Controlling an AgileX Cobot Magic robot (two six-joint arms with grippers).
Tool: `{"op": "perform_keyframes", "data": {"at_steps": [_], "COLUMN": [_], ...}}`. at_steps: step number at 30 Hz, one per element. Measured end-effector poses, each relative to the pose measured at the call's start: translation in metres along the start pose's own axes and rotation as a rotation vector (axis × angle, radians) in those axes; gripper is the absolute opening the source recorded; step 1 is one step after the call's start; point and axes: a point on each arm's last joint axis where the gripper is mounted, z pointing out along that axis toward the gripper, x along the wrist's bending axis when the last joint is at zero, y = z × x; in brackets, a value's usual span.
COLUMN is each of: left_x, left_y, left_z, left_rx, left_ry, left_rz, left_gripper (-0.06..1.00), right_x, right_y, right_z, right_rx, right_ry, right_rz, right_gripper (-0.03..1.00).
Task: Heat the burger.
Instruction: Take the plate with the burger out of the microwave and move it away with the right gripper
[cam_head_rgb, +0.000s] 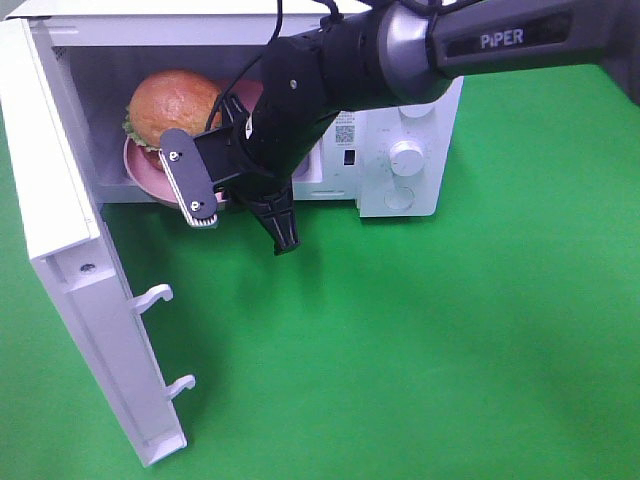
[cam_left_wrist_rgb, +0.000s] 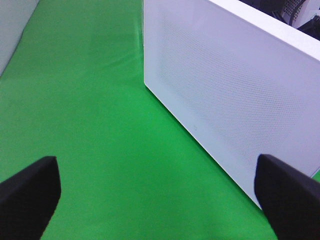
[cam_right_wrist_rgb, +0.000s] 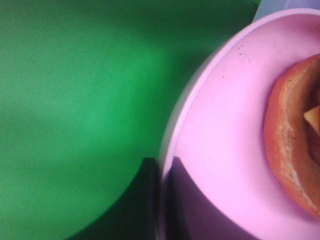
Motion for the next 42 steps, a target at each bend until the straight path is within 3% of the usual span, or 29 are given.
{"op": "perform_keyframes", "data": {"at_steps": [19, 25, 42], "left_x": [0.0, 0.0, 0.0], "left_y": [0.0, 0.0, 0.0], "left_z": [0.0, 0.0, 0.0], "left_rx": [0.0, 0.0, 0.0], "left_ry": [0.0, 0.0, 0.0], "left_rz": [0.0, 0.0, 0.0], "left_gripper": [0.97, 0.97, 0.97], "right_x": [0.026, 0.036, 0.065], "right_y": [-0.001, 0.007, 0.015], "right_z": [-0.026, -0.038, -0.073], "right_rx": [-0.015, -0.063, -0.157], "right_ry": [0.008, 0.027, 0.07], "right_rz": [-0.011, 0.063, 0.076], "right_gripper": [0.02, 0.02, 0.02]}}
